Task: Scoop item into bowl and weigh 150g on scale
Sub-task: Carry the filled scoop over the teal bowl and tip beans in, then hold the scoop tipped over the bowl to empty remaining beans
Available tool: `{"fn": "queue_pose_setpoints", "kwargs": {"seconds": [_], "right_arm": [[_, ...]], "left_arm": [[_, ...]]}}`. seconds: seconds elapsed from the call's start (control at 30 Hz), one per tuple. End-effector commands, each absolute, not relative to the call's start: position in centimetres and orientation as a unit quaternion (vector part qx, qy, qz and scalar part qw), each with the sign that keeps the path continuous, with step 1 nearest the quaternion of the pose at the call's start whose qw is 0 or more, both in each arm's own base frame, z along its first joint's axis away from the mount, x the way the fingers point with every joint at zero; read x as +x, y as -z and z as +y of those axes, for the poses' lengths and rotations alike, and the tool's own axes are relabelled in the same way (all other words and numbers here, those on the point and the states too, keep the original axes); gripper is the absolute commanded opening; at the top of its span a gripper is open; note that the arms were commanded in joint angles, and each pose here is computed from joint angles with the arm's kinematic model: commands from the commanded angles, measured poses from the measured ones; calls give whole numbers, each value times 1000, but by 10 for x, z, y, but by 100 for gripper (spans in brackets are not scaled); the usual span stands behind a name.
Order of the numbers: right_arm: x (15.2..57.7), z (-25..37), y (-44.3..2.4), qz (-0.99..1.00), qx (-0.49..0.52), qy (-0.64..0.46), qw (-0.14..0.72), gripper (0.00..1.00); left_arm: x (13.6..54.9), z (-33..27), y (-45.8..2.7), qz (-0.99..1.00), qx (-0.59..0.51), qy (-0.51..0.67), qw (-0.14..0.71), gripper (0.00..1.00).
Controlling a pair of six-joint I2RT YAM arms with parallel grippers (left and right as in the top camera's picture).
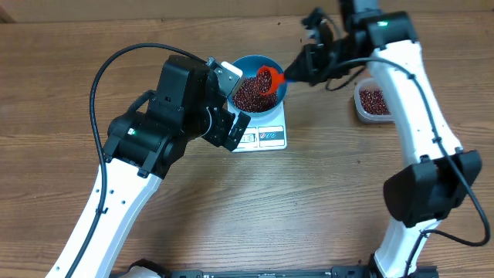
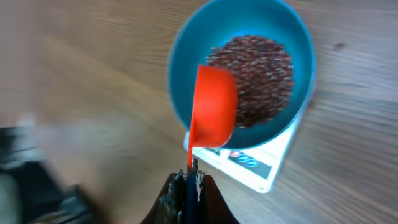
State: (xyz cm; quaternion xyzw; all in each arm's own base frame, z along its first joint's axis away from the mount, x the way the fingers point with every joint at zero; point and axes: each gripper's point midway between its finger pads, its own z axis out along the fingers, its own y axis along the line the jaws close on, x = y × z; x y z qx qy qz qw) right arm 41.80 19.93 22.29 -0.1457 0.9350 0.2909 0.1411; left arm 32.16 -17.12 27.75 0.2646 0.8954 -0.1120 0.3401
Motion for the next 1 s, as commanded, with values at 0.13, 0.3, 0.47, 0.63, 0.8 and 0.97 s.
{"fn": "queue_pose_setpoints", "kwargs": {"seconds": [0.13,0.3,0.47,0.63,0.8,0.97], "right_arm": [[423,197,-244,957,-146,-93,232,4],[423,208,-247,951,-162,-43,258,4],[424,221,-251,944,-173,-38,277,4],[425,223,-253,943,-174,-40,282,4],[424,224,-252,943,-175,-43,281,4],[423,226,-252,943,-177,-49,278,4]], "left_arm": [[323,-172,-278,897,259,117,339,100],[323,-172,-278,897,259,117,339,99],[323,-172,-278,897,259,117,339,100],[323,-172,-278,897,259,117,339,99],[323,-172,-278,897,259,117,339,100],[323,-172,-278,897,259,117,339,100]]}}
